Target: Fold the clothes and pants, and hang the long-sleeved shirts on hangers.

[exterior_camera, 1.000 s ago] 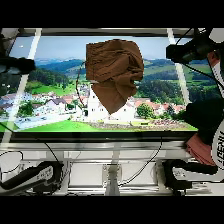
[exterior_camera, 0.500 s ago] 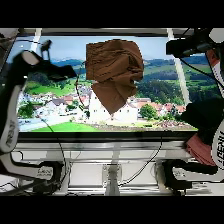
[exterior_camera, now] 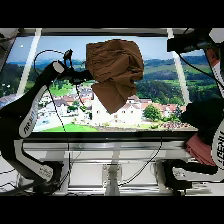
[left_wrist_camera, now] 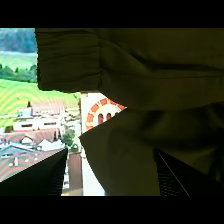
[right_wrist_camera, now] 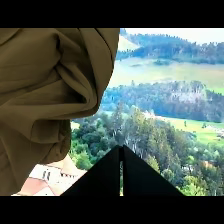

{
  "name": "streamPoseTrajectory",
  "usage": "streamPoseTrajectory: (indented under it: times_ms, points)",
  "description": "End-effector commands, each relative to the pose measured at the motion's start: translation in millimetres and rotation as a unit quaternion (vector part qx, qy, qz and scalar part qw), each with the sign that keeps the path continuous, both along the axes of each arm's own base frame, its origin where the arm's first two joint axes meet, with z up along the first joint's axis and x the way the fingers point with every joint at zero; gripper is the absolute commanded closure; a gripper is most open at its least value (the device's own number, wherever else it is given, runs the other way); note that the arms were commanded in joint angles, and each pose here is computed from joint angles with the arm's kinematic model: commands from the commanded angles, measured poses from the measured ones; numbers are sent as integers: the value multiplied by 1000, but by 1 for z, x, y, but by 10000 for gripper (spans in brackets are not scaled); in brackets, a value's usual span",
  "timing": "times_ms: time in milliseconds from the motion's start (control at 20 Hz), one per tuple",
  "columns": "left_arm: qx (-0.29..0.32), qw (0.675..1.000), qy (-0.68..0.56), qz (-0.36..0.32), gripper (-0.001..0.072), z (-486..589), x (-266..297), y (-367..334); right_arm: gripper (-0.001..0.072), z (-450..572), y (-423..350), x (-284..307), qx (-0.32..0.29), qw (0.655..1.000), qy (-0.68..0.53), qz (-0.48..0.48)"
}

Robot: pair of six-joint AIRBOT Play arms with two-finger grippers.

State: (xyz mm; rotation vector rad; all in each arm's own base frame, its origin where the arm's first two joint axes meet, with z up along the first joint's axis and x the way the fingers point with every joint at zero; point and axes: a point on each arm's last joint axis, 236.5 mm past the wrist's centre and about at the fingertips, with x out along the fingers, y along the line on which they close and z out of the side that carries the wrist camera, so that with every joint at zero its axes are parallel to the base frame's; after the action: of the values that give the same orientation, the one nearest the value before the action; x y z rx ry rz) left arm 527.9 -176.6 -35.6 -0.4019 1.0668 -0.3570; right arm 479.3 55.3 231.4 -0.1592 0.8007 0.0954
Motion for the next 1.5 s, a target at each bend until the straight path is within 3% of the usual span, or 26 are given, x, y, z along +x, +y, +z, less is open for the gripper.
streamPoseTrajectory:
  times_ms: [0, 150, 250, 600, 900, 1150, 1200, 1300, 1350, 1450]
  points:
    - [-2, 1000, -2, 9, 139, -10, 6, 0, 699, 3, 1, 4, 0, 1000, -11, 2]
    - [-51, 998, 6, 42, 129, -17, 16, -11, 699, 3, 1, 4, 0, 1000, -11, 3]
    - [-78, 995, -2, 70, 71, -18, 27, -15, 699, 3, 1, 4, 0, 1000, -11, 3]
    - [-69, 994, 12, 82, 71, -49, 30, -12, 699, 3, 2, 4, 2, 1000, -11, 3]
    - [-67, 988, -42, 135, 83, -40, 59, 3, 699, 3, 7, 3, 12, 1000, -9, 8]
    - [-39, 990, -47, 124, 316, -46, 58, 9, 699, 3, 15, 2, 27, 999, -6, 16]
    - [-32, 991, -50, 120, 386, -48, 58, 11, 699, 3, 16, 2, 28, 999, -6, 17]
    - [-30, 991, -51, 121, 631, -48, 58, 13, 699, 3, 16, 2, 28, 999, -6, 17]
    - [-30, 990, -55, 124, 665, -47, 60, 14, 699, 3, 16, 2, 28, 999, -6, 17]
    - [-30, 990, -61, 127, 666, -45, 63, 16, 699, 3, 16, 2, 28, 999, -6, 17]
